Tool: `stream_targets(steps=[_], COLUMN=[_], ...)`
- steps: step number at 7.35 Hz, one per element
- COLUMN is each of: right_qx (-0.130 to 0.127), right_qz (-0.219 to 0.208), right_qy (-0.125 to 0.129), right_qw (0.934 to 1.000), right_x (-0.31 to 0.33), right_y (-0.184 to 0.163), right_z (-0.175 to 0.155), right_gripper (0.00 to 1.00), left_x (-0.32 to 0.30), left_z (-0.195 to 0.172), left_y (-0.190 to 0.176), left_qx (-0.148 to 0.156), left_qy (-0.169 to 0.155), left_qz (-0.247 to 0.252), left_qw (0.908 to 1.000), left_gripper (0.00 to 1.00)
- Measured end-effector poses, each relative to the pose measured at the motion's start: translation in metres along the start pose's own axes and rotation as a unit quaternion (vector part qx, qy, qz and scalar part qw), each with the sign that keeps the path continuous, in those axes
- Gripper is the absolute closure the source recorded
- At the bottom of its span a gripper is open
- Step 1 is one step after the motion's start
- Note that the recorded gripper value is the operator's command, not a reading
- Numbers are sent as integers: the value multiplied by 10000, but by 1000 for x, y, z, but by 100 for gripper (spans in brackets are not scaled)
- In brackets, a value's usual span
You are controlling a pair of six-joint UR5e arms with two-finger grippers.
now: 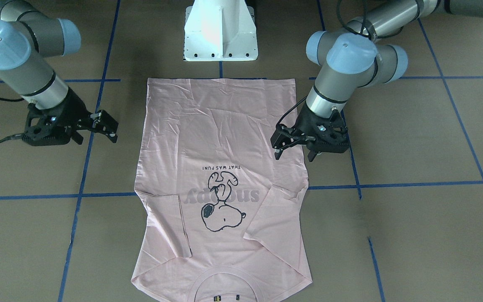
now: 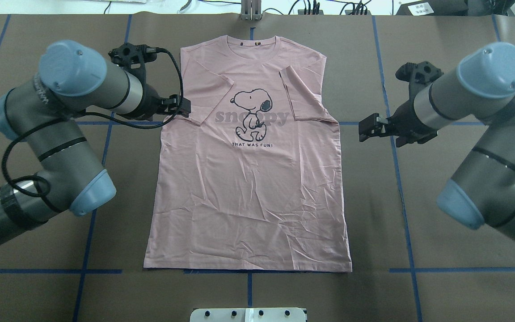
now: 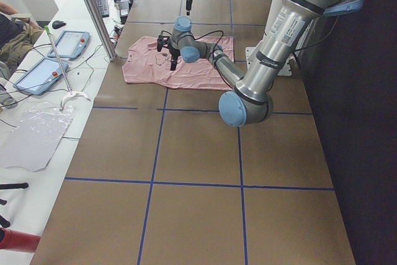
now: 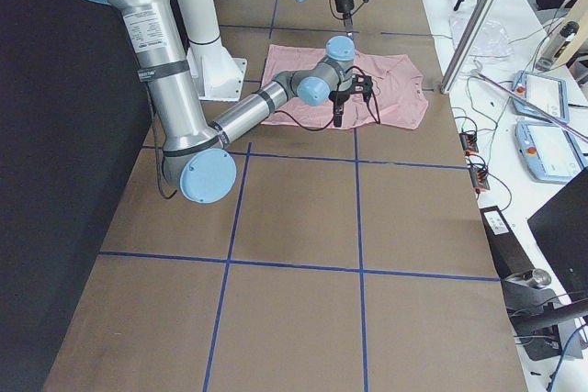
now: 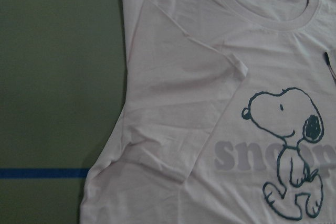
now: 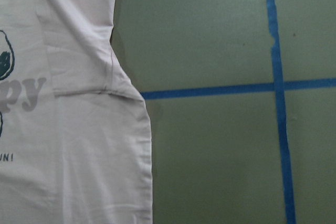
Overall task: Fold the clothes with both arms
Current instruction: 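Move both grippers down along the shirt sides toward the hem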
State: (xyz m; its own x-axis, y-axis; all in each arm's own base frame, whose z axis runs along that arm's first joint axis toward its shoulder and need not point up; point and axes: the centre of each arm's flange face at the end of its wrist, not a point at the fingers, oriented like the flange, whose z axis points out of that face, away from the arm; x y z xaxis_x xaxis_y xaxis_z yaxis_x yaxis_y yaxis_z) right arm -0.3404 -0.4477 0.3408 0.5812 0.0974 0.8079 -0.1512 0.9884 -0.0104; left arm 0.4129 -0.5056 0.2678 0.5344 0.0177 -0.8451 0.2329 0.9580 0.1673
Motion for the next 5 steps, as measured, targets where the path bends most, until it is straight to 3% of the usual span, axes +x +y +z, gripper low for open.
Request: stream_targets(steps=[3, 5], right_qx=[233, 310], right_qz=[313, 389], right_qy=[6, 17], right_qw=[9992, 9988], right_x=[-45, -62], right_y=[123, 173], right_z=[25, 43], right_gripper=[0, 0], left_x=[-54, -70], left_z=[-35, -39], left_y=[40, 50], left_qx=[-55, -97], left_qy=[-99, -169], left_qz=[-2, -28], left_qw=[9999, 9998], left_gripper=[0, 0])
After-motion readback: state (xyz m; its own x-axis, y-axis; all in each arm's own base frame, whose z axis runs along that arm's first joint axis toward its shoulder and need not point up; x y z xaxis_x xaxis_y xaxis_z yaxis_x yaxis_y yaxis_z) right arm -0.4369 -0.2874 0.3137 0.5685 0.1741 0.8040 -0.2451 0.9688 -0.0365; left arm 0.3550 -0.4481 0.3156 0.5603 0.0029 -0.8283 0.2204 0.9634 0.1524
